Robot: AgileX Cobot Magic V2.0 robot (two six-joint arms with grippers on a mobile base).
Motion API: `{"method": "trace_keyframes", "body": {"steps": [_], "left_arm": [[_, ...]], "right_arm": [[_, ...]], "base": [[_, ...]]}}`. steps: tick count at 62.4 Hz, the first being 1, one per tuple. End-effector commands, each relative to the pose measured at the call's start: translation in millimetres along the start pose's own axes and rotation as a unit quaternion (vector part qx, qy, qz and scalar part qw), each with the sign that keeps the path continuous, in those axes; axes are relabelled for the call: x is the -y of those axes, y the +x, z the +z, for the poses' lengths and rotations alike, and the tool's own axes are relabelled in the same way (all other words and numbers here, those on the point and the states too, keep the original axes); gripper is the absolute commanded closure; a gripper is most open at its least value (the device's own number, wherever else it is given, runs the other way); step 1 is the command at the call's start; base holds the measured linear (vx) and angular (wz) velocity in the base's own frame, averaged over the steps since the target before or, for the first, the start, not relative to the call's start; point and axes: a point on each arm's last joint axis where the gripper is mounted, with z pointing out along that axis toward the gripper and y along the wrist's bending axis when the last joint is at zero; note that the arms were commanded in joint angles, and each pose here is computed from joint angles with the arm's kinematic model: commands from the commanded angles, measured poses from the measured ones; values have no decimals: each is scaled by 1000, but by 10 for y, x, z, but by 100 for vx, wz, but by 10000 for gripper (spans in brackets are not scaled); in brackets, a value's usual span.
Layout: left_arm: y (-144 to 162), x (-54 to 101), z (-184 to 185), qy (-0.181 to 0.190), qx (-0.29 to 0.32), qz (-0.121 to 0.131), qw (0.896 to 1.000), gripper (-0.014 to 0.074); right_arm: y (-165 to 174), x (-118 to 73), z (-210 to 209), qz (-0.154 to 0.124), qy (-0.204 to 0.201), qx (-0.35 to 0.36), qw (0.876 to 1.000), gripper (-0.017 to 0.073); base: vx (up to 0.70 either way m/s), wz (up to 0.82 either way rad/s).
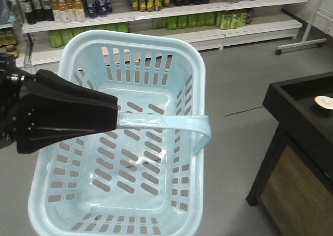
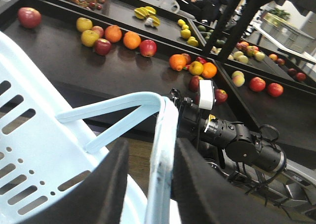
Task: Pick three apples into basket with both arms
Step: 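Drive the base across the floor carrying the basket in the left gripper, then turn the base and approach the fruit table holding the basket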
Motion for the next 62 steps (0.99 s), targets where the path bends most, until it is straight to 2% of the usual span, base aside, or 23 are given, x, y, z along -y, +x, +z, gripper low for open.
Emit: {"method": "trace_keyframes", "body": {"steps": [1,62], "left_arm": [[-54,71,-42,-21,-1,32,999,601],[-54,71,-42,-21,-1,32,999,601]], "right_arm": [[-39,-1,-5,-2,1,37,999,563],[-39,-1,-5,-1,1,37,999,563]], "base": [[13,-41],[10,-33]]}}
